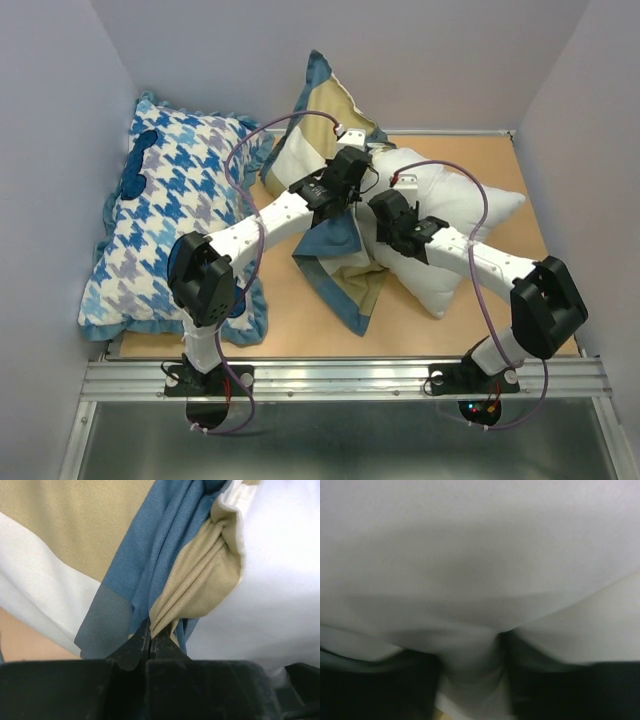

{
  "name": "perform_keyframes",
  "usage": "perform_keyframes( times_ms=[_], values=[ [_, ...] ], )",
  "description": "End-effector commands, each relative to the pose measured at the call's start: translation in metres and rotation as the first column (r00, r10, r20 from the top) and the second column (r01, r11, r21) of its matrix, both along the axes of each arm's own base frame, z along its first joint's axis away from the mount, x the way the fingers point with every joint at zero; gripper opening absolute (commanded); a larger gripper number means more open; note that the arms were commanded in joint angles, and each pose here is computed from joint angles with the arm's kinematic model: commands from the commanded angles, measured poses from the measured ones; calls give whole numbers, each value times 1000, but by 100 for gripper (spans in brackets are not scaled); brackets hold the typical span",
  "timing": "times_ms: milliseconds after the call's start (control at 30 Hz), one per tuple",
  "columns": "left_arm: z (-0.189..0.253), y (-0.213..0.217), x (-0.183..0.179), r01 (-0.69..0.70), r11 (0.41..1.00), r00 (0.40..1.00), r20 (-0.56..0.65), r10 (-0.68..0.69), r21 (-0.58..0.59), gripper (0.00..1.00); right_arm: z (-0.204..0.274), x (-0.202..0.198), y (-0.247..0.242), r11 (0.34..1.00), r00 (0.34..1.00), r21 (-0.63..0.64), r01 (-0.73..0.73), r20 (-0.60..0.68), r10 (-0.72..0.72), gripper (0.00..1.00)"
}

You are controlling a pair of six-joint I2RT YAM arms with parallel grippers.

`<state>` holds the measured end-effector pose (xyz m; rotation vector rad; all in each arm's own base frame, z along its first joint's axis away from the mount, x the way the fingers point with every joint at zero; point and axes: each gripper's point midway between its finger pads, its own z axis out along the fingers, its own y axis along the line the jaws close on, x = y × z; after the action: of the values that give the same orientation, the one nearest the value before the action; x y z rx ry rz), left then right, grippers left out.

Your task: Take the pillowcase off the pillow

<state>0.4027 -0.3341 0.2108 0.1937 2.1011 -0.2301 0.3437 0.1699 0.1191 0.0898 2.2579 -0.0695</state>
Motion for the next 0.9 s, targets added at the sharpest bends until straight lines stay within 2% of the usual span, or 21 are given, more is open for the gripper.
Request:
perform_keyframes(
  times_ms=[0,67,133,200,233,300,367,400,500,633,700,733,767,800,867],
  values=[
    [30,4,-18,34,998,999,37,-32,-53,4,-31,6,-20,997,994,46,59,-95,-55,1],
    [36,10,-18,27,999,998,55,-24,-47,12,-6,16,-28,995,997,77,59,-46,-56,1],
    [44,14,-17,26,999,997,76,-23,-39,31,34,21,-38,989,998,133,60,26,-64,0],
    [52,8,-21,85,995,993,90,-80,-50,47,72,26,-44,981,995,184,53,75,-68,0],
    [64,8,-23,106,992,988,116,-97,-70,49,89,28,-51,980,991,192,60,104,-81,0],
    [92,2,-37,187,971,971,176,-160,-150,58,112,33,-52,977,990,210,44,123,-71,0],
    [109,4,-48,218,952,962,213,-172,-215,60,120,36,-46,974,991,226,19,126,-48,1],
    [106,5,-54,230,944,960,214,-181,-236,65,129,38,-42,970,990,244,4,133,-37,1],
    [115,18,-71,204,932,963,230,-137,-299,66,136,42,-36,965,990,262,-17,138,-20,1],
    [58,28,-90,147,948,983,151,-107,-282,67,154,50,-26,956,987,289,-45,161,-2,1],
    [43,23,-100,156,948,983,139,-121,-279,67,162,53,-24,953,985,299,-53,170,1,0],
    [31,19,-103,168,942,982,131,-135,-292,72,163,53,-22,950,985,305,-60,170,7,0],
    [28,12,-107,199,930,977,137,-164,-308,83,166,54,-21,949,985,308,-60,174,6,1],
    [28,-3,-116,259,900,964,155,-217,-351,88,167,54,-20,948,985,310,-67,172,13,1],
    [32,-18,-128,319,863,946,181,-268,-391,88,168,54,-19,947,985,316,-65,171,11,1]
  ],
)
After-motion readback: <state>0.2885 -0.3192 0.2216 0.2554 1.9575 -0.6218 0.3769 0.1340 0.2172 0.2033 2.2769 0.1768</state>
